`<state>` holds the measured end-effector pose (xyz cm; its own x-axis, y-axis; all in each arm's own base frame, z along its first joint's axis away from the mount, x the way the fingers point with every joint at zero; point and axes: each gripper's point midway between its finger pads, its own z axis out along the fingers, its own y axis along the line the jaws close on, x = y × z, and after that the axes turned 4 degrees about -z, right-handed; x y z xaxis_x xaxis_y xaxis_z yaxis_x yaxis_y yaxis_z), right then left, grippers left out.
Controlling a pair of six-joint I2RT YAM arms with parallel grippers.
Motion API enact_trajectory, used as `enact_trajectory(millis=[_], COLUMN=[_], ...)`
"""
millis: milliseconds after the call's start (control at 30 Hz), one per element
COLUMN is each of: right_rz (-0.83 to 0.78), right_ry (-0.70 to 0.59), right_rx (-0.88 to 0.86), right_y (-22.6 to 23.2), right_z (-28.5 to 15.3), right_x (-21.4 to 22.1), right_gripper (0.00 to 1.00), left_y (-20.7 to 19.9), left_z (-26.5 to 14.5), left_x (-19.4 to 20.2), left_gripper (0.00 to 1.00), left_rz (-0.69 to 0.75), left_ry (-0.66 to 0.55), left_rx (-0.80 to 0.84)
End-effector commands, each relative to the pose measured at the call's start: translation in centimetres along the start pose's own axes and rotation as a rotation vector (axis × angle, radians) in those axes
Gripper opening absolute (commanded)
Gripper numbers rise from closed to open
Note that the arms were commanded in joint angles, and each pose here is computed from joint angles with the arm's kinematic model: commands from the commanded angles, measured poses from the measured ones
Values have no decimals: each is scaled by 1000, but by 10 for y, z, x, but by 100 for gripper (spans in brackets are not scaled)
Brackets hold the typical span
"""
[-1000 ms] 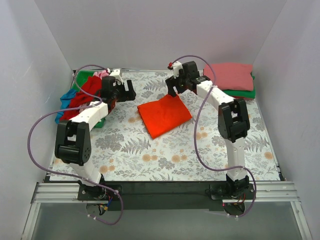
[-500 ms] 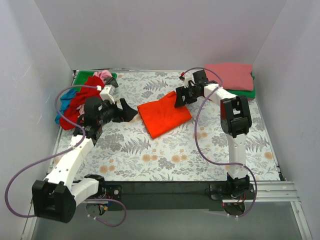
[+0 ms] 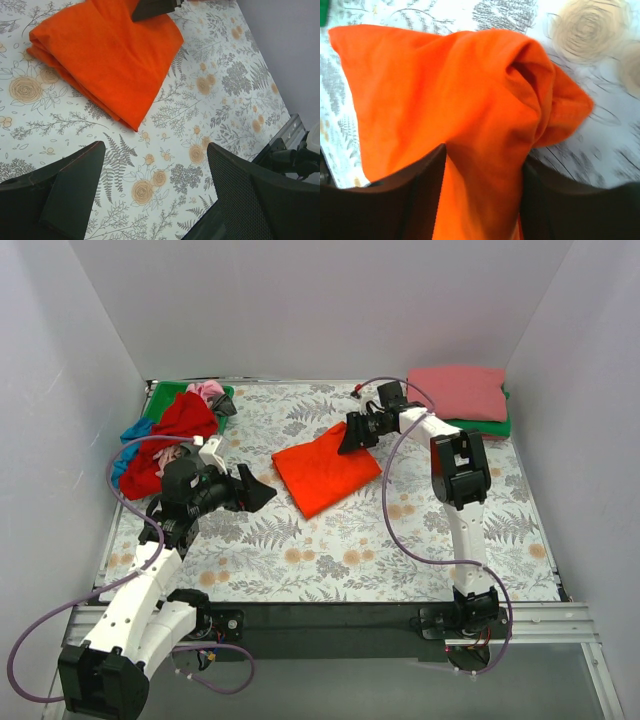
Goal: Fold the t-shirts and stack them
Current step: Neatly place the folded tshirt to the corner
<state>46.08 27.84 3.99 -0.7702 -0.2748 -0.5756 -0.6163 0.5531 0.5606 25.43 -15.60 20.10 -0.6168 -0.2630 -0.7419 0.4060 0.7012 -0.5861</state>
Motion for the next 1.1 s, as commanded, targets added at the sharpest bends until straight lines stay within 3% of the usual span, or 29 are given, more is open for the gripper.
enact_trajectory(millis=[0,67,100,133,300,500,1067], right_rz=[109,125,128,123,43,-212,-476], right_ry=[120,123,121,117,42,-73,-189], right_rx=[-49,-83,-106,-111,-117,204,832], right_y=[10,15,20,23,37,35,-4], right_z=[29,29,26,24,-9,-77,-192], right_x=[39,41,40,38,3,-61,-145], right_gripper=[53,32,5,1,1,1,1], left_y=[-11,-9,-8,-8,-7,-8,-18], left_z=[-3,-3,-3,-3,-7,-10,-12], left_x=[0,8,10,12,17,16,18], left_gripper=[82,82,82,82,82,82,82], left_rz=[36,40,44,46,56,69,102], left_ry=[7,21,24,25,18,2,-13], left_rx=[54,63,65,65,66,65,96])
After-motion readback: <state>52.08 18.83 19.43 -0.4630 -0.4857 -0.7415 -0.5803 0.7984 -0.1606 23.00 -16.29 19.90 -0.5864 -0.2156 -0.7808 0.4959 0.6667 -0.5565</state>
